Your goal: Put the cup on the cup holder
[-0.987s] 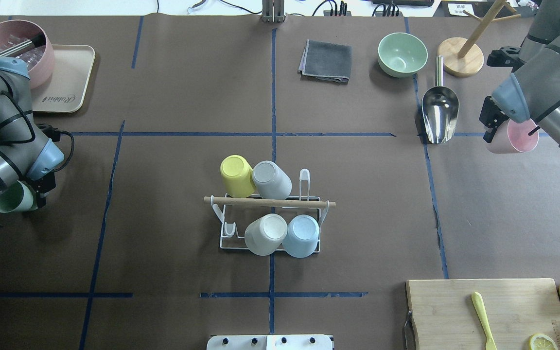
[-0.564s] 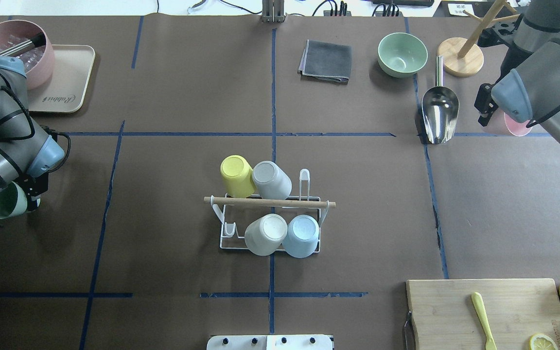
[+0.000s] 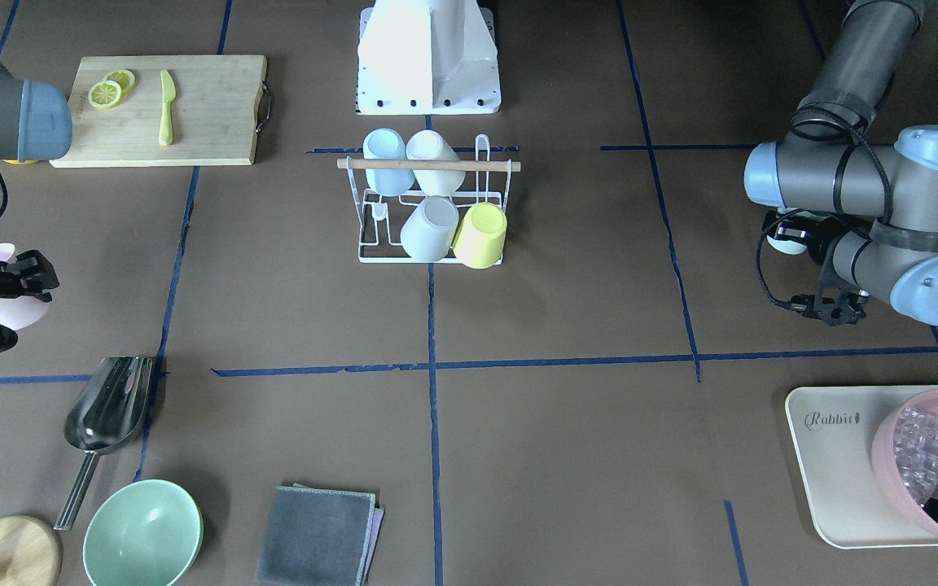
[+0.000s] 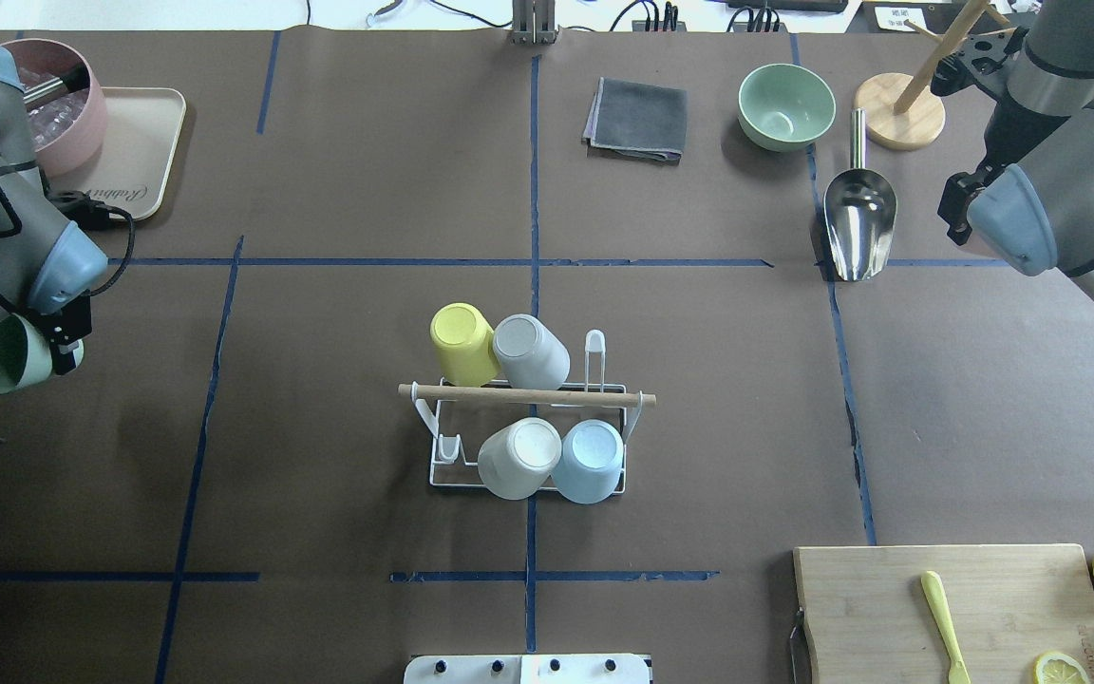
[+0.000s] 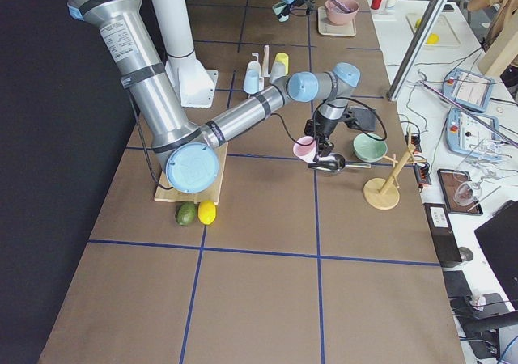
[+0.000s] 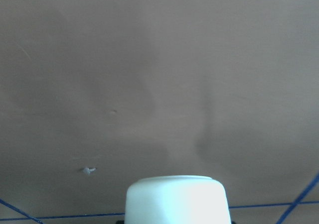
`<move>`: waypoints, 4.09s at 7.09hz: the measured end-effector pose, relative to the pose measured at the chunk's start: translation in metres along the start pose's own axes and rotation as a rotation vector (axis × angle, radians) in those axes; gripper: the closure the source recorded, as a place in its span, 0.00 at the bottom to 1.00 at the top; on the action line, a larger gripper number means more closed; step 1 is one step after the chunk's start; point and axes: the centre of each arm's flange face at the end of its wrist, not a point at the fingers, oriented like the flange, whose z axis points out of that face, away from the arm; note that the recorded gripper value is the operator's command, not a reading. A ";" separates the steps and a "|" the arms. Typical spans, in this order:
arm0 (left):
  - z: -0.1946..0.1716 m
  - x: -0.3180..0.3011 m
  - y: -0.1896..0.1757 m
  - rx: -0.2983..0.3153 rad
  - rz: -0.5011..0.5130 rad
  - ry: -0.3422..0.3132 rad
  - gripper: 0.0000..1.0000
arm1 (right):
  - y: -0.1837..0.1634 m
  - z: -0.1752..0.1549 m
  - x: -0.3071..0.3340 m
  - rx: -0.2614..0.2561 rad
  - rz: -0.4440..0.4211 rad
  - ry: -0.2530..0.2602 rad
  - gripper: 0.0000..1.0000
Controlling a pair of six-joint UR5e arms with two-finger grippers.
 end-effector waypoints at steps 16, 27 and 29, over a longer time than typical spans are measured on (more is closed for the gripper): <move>-0.112 0.214 0.150 1.502 0.964 -0.079 0.95 | 0.006 -0.119 -0.150 0.959 -0.438 -0.425 1.00; 0.143 0.352 0.237 1.941 0.983 0.409 0.94 | 0.055 -0.010 -0.287 1.673 -0.252 -0.688 0.99; 0.156 0.351 0.225 1.973 0.997 0.321 0.94 | 0.047 0.015 -0.306 1.693 -0.341 -0.636 0.98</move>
